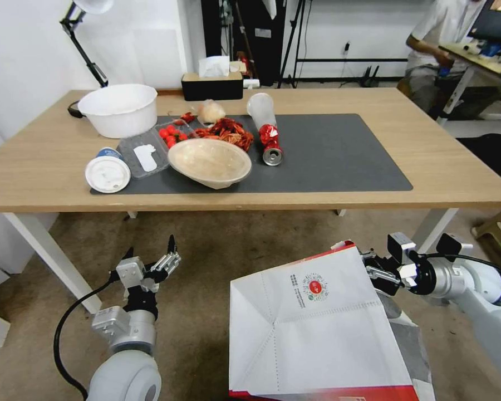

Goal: Pick up the food delivery bag from the floor and place it on the table.

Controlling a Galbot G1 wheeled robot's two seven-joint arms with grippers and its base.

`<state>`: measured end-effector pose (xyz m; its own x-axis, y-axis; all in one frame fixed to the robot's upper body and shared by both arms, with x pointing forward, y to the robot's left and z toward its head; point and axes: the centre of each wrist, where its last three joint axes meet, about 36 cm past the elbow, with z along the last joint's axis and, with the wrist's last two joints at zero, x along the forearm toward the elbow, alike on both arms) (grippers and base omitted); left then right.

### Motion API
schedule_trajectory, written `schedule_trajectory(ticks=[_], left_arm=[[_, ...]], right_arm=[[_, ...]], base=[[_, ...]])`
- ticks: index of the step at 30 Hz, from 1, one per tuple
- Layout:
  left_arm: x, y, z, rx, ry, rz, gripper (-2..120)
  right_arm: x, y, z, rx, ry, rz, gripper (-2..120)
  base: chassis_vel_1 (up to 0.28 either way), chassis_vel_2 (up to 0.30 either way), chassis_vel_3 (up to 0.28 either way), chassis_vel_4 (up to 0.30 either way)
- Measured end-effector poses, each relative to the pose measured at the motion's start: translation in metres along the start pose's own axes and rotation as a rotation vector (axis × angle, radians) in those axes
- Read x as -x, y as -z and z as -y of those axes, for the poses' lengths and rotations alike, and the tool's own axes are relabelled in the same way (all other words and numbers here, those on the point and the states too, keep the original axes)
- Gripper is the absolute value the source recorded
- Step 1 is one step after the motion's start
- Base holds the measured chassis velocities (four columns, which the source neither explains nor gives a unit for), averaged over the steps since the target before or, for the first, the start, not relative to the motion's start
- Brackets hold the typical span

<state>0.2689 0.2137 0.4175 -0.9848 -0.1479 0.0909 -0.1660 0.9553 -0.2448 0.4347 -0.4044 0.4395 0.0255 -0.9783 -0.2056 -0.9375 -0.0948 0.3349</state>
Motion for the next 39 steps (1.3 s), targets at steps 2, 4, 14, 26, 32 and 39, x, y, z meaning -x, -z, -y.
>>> schedule_trajectory(ticks=[2, 4, 14, 26, 32, 39], left_arm=[[0.0000, 0.0000, 0.0000, 0.000, 0.000, 0.000, 100], [0.0000, -0.0001, 0.0000, 0.000, 0.000, 0.000, 100], [-0.0001, 0.0013, -0.0004, 0.001, 0.001, 0.003, 100], [-0.0003, 0.0028, -0.0001, 0.000, -0.001, 0.006, 100], [-0.0001, 0.0035, -0.0003, -0.002, 0.000, 0.008, 100], [0.0000, 0.0038, -0.0004, -0.002, 0.000, 0.008, 100]], right_arm=[[0.0001, 0.0000, 0.0000, 0.000, 0.000, 0.000, 0], [0.0001, 0.0001, 0.0001, -0.001, 0.000, 0.000, 0], [0.0012, 0.0005, 0.0007, -0.003, 0.002, 0.000, 0], [0.0022, 0.0005, 0.0010, -0.003, 0.004, 0.001, 0], [0.0029, 0.0010, 0.0015, -0.005, 0.003, 0.001, 0], [0.0033, 0.0016, 0.0019, -0.006, 0.004, 0.000, 0]], base=[[0.000, 0.000, 0.000, 0.000], [0.000, 0.000, 0.000, 0.000], [0.000, 0.000, 0.000, 0.000], [0.000, 0.000, 0.000, 0.000], [0.000, 0.000, 0.000, 0.000], [0.000, 0.000, 0.000, 0.000]])
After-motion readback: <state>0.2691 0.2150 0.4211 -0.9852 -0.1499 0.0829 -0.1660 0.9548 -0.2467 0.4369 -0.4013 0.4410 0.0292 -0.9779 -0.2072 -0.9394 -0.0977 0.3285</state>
